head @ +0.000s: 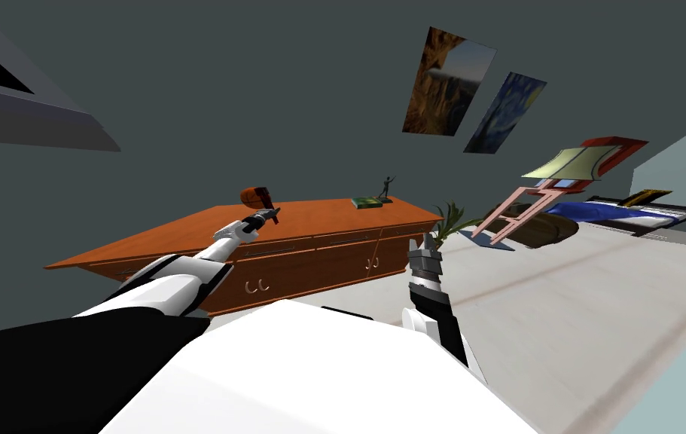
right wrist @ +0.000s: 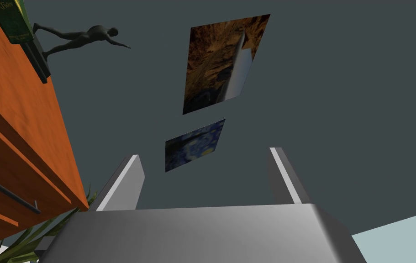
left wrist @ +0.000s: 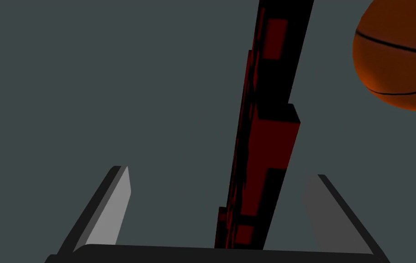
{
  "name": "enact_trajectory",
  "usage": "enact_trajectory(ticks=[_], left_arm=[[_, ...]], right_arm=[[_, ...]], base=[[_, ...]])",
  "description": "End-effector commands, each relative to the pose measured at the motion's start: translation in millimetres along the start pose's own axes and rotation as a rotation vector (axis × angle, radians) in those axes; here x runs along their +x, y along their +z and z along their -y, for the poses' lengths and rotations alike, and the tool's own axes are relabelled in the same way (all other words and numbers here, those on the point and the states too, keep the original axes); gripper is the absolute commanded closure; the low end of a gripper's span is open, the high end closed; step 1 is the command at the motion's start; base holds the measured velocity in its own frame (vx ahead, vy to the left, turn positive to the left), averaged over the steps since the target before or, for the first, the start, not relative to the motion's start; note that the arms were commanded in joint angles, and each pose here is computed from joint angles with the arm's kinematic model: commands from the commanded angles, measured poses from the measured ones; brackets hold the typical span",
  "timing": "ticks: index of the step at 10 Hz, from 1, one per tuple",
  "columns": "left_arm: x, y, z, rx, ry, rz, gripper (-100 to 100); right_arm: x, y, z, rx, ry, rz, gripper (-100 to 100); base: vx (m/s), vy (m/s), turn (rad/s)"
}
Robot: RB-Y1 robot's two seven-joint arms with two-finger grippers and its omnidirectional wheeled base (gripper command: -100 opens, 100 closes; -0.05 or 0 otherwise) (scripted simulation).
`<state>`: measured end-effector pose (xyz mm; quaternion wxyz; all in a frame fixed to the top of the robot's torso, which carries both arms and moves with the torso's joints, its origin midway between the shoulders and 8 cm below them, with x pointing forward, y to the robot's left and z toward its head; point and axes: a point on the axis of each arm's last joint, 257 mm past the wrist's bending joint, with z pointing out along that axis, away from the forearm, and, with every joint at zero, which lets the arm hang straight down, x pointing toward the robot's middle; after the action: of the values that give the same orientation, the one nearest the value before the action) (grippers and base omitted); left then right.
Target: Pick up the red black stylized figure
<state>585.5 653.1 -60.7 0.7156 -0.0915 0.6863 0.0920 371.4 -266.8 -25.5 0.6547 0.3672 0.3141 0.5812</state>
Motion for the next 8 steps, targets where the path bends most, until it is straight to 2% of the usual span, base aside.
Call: enact_trajectory(ticks=[1,2,3,4,5,8], left_arm=[[-12.9,6.6,8,0.032,0.012,0.020,-100],[-19.8,10.9,1,0.009,-0.003,0.027,-100],[-12.6,8.7,-9,-0.015,-0.008,0.012,-100],[-14.9,10.4,-3,0.000,-0.004,0.018,-100],[-14.4,10.4,-4,-0.003,-0.005,0.017,100],[-14.2,10.3,-4,-0.003,-0.002,0.016,100]], right_arm=[[0,0.0,0,0.000,0.000,0.000,0],[0,0.0,0,0.000,0.000,0.000,0],[0,0.0,0,0.000,0.000,0.000,0],[0,0.0,0,0.000,0.000,0.000,0],[0,0.0,0,0.000,0.000,0.000,0],[0,0.0,0,0.000,0.000,0.000,0]], base=[[-0.019,-0.065,0.108],[-0.013,-0.034,-0.013],[-0.007,-0.005,-0.026],[0.000,0.000,0.000],[0.000,0.000,0.000],[0.000,0.001,0.001]])
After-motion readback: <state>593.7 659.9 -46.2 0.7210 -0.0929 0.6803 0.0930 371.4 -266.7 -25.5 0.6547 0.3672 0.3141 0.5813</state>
